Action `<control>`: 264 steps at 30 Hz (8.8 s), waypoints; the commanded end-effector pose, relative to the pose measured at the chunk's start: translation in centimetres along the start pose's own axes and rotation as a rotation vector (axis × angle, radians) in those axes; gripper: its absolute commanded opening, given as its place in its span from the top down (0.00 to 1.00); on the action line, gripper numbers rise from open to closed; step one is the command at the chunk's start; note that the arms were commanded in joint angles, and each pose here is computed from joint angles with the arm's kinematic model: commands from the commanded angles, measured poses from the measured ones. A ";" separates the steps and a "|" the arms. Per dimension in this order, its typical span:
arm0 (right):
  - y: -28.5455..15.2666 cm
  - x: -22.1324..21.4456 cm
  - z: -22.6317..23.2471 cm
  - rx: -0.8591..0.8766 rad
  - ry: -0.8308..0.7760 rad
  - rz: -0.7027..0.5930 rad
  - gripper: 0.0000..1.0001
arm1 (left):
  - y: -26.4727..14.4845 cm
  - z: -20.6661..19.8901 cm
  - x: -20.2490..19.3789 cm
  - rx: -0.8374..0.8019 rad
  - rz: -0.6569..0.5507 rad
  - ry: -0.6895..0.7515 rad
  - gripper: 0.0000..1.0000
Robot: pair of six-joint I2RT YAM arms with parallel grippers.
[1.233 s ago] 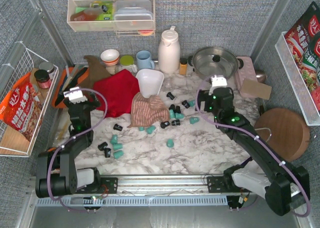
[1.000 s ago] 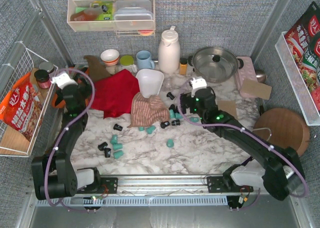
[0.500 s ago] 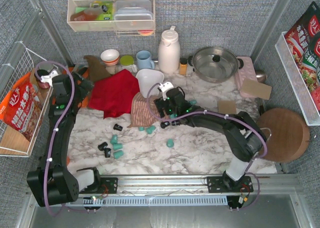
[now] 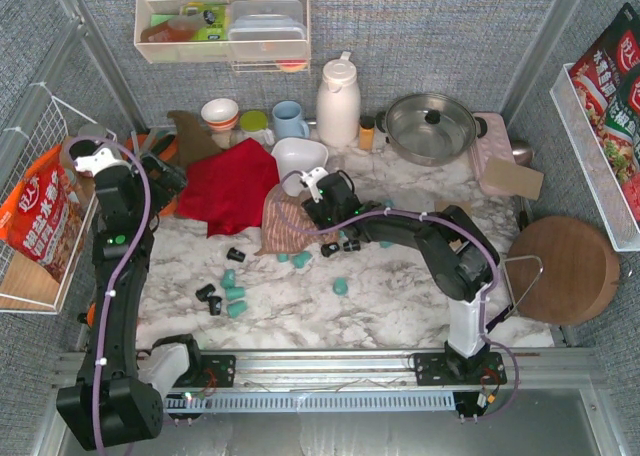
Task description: Mix the coffee capsules in the storage basket
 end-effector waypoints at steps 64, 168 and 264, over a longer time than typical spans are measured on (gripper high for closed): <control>-20.1 5.6 -12.2 -0.851 0.461 -0.618 1.00 | -0.2 -0.4 -0.1 -0.068 0.001 -0.021 0.01; -23.2 -5.4 -10.3 -0.496 0.431 -0.514 0.08 | 10.9 -6.5 -19.8 -0.020 0.426 0.832 0.19; -21.9 -5.6 -10.7 -0.525 0.447 -0.431 0.08 | 12.1 -5.9 3.0 0.274 0.017 0.406 0.01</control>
Point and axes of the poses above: each gripper's point midway between its finger pads, its own y axis out along the fingers, its own z axis along the line the jaws close on, x = y × z, the point moved 10 cm from there along -y, back along the fingers, and after that the axes turned 3 degrees about y, right-handed, at the moved point
